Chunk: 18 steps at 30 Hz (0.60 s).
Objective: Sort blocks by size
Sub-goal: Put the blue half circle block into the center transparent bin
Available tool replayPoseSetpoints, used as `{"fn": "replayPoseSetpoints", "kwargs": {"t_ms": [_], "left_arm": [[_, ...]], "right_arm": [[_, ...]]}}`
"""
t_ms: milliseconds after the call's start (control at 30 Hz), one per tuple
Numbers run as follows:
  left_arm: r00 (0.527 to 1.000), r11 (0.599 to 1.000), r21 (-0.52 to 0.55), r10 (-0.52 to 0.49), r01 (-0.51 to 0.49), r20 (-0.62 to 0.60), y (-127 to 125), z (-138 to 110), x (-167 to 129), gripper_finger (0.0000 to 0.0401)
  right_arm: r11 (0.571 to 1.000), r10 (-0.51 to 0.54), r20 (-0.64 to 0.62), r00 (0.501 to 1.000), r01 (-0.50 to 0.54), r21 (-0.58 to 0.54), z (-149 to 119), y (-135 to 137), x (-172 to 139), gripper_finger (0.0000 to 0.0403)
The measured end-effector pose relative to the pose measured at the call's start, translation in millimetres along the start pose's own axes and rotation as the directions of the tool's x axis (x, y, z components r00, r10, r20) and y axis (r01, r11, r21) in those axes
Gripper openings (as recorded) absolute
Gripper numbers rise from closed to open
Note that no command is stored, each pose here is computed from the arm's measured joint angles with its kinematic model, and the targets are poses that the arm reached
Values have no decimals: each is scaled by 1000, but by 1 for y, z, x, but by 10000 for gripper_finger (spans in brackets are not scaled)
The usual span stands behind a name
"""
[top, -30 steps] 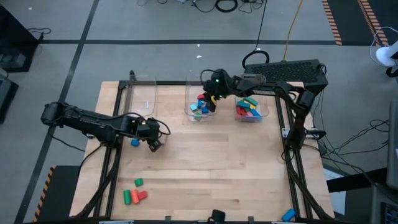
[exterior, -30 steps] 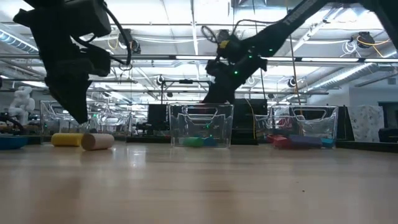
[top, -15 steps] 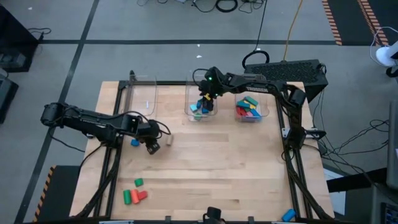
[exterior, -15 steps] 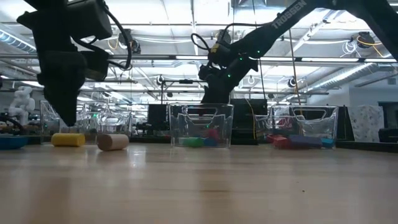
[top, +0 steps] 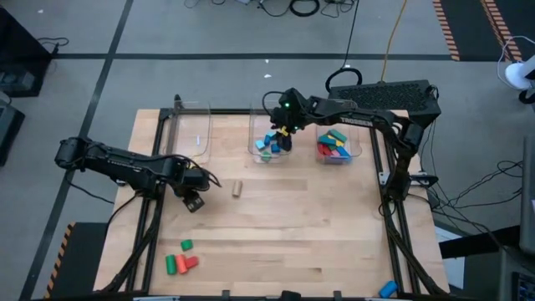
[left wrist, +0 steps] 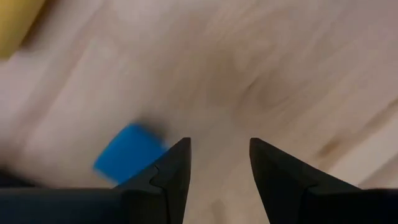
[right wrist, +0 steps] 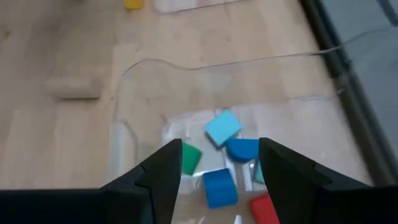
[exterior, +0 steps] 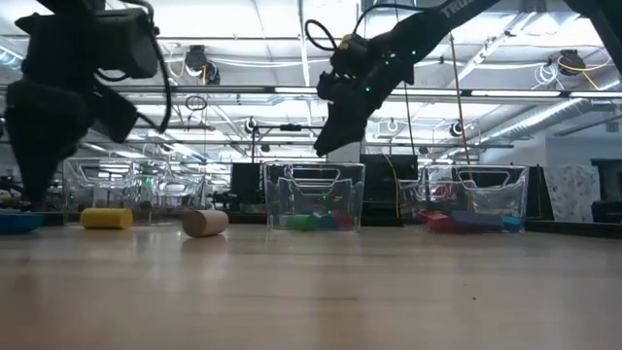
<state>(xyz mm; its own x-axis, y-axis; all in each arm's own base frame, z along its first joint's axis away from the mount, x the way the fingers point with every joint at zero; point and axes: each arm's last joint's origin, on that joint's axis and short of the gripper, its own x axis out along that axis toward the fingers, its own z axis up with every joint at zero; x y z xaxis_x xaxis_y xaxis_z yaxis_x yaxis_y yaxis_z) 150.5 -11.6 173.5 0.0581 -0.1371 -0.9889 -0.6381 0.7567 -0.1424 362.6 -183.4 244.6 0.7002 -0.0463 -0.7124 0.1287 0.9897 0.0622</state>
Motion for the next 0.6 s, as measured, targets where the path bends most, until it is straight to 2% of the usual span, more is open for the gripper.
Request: {"fn": "replayPoseSetpoints", "kwargs": {"t_ms": [167,367,600], "left_arm": [[992,992,60,117,-114,-47,8,-7,0,164],[985,962,217,174,-165,-20,9,-5,2,164],[972,946,262,218,-189,-86,6,-2,12,164]], "right_arm": [[999,28,-8,1000,-28,-30,3,15,3,198],[997,56,-11,998,-56,-59,5,31,7,198],[993,83,-27,996,-85,-80,6,46,10,198]]}}
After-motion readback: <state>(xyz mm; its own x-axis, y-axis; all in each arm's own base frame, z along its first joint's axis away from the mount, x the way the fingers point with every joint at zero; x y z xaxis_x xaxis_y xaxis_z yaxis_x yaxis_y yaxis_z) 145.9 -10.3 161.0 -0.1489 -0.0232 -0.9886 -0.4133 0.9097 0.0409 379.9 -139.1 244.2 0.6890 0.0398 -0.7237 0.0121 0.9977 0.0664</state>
